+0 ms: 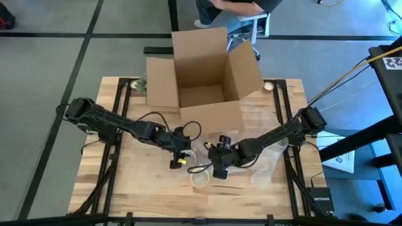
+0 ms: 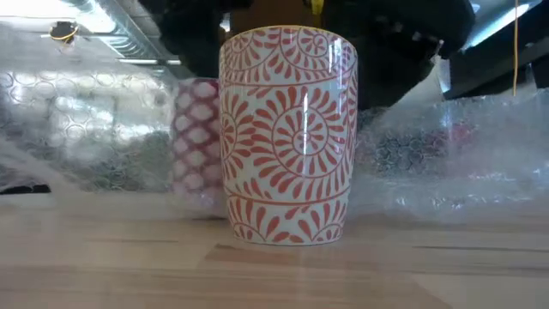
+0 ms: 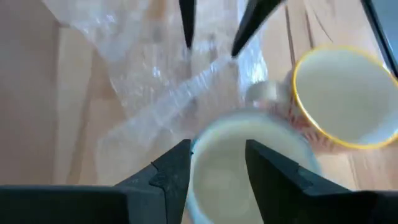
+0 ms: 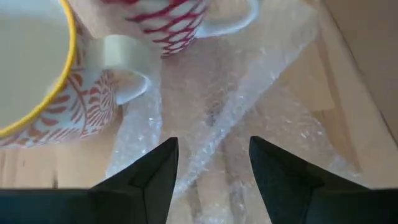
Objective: Wrap mug
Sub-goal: Put the red mug on the bubble wrap, then prepare the red mug on the bubble wrap
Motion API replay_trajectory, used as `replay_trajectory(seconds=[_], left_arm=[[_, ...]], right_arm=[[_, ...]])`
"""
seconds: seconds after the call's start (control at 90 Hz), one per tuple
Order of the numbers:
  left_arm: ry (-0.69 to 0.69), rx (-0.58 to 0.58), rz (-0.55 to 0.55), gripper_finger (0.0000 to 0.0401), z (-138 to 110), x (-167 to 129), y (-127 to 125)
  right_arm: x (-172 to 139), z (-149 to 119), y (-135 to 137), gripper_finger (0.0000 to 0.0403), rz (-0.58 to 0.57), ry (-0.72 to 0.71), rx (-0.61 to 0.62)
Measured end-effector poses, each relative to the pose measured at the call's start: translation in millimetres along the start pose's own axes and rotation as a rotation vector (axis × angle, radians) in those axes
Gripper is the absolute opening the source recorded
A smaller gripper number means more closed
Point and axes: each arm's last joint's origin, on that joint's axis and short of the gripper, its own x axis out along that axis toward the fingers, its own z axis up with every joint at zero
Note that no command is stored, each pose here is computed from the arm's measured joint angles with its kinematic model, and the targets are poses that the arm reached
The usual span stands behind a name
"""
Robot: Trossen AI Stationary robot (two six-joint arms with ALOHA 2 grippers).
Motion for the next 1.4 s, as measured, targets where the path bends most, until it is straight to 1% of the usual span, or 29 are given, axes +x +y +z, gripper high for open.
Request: replay_trajectory(seconds=[0.078, 0.211, 0.289, 0.356, 0.433, 0.544, 0.611, 0.689, 0.856, 0.956, 1.056, 1.144, 1.256, 1.322, 1.4], left_arm=[[0.053, 0.006, 0.009, 0.0136, -1, -3, 0], [0.145, -0.006, 0.032, 0.0136, -2, -12, 1], [0.19, -0.02, 0.04, 0.0136, -4, -21, 0], [0.199, -0.03, 0.051, 0.0136, -3, -32, -2], [0.241, -0.045, 0.082, 0.0136, -11, -45, -5], [0.267, -0.062, 0.112, 0.0136, -33, -53, -12], [0.263, -0.093, 0.097, 0.0136, -49, -54, -16], [0.246, -0.14, 0.071, 0.0136, -69, -52, -19], [0.234, -0.241, 0.068, 0.0136, -116, -33, -16], [0.217, -0.272, 0.065, 0.0136, -133, -22, -13], [0.194, -0.274, 0.083, 0.0136, -144, -15, -8], [0.172, -0.284, 0.116, 0.0136, -145, -13, -3], [0.151, -0.286, 0.132, 0.0136, -143, -12, -1], [0.136, -0.28, 0.15, 0.0136, -142, -12, 0], [0.117, -0.273, 0.176, 0.0136, -141, -12, 1]], right_arm=[[-4, -1, -2, 0.0186, -0.002, 0.012, -0.004], [-21, 1, -7, 0.0186, 0.008, 0.002, 0.002], [-32, 1, -10, 0.0186, 0.023, 0.002, 0.005], [-40, 0, -13, 0.0186, 0.032, 0.017, 0.003], [-45, -4, -16, 0.0186, 0.038, 0.05, 0.007], [-39, -19, -20, 0.0186, 0.029, 0.115, 0.016], [-30, -32, -24, 0.0186, 0.03, 0.155, 0.023], [-18, -39, -29, 0.0186, 0.057, 0.149, 0.049], [0, -52, -45, 0.0186, 0.058, 0.157, 0.094], [5, -58, -54, 0.0186, 0.012, 0.179, 0.101], [9, -55, -59, 0.0186, 0.002, 0.143, 0.119], [11, -50, -60, 0.0186, -0.006, 0.076, 0.114], [7, -40, -60, 0.0186, -0.06, -0.059, 0.09], [8, -35, -60, 0.0186, -0.107, -0.142, 0.103], [17, -30, -65, 0.0186, -0.166, -0.259, 0.134]])
